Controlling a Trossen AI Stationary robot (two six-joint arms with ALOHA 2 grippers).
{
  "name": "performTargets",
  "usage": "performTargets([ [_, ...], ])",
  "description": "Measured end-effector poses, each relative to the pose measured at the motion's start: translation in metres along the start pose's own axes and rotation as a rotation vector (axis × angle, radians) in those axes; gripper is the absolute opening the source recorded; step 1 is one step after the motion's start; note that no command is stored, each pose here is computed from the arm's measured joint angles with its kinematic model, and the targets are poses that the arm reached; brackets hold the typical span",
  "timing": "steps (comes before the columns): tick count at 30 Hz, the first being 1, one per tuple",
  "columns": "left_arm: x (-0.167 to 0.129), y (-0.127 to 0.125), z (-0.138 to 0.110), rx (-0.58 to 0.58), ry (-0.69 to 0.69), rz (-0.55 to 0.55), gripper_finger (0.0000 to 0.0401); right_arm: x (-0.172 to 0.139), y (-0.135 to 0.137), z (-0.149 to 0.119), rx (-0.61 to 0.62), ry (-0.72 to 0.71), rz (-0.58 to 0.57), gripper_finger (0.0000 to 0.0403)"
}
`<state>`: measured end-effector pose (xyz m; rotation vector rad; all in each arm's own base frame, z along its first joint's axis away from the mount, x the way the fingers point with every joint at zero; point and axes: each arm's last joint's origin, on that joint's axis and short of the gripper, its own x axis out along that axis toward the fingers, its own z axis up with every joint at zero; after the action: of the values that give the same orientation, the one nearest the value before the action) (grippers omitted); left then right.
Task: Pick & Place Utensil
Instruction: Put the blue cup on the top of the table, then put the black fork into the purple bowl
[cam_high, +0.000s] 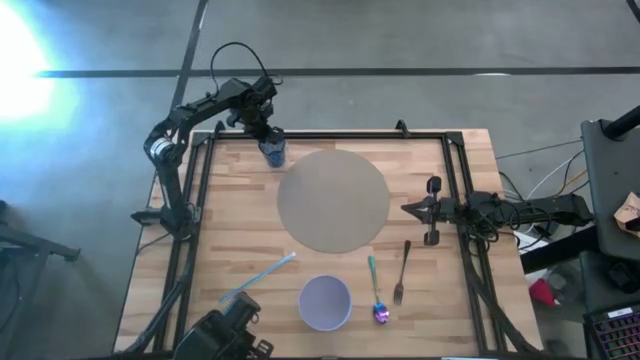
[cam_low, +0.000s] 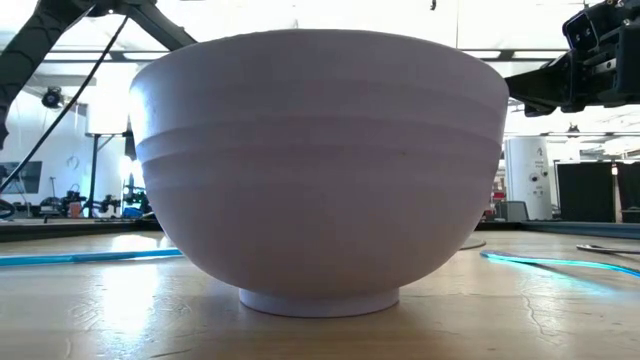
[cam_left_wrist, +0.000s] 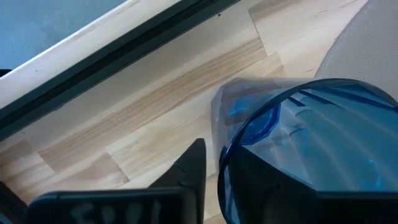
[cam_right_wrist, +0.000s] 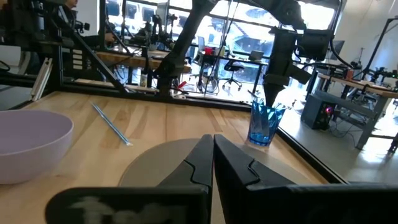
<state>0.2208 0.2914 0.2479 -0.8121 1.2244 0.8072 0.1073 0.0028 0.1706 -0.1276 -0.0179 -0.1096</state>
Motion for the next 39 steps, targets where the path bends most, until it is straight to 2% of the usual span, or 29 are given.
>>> performTargets([
  [5,-0.003,0.0,0.0,0.0,-0.009,-0.001,0.0095,0.0,0.0,0.0,0.0,-0.001,0.0,0.0008],
  [15,-0.03,-0.003,0.009,0.01,-0.073,-0.011,0.0146,0.0,0.0,0.0,0.0,0.0,0.0,0.0008],
  [29,-0.107,-0.01,0.014,0.06,-0.184,-0.023,0.0147,0.0,0.0,0.0,0.0,0.0,-0.001,0.0008],
  [39,-0.15,-0.03,-0.009,0.144,-0.214,-0.041,0.0147,0.0,0.0,0.0,0.0,-0.001,0.0,0.0008],
])
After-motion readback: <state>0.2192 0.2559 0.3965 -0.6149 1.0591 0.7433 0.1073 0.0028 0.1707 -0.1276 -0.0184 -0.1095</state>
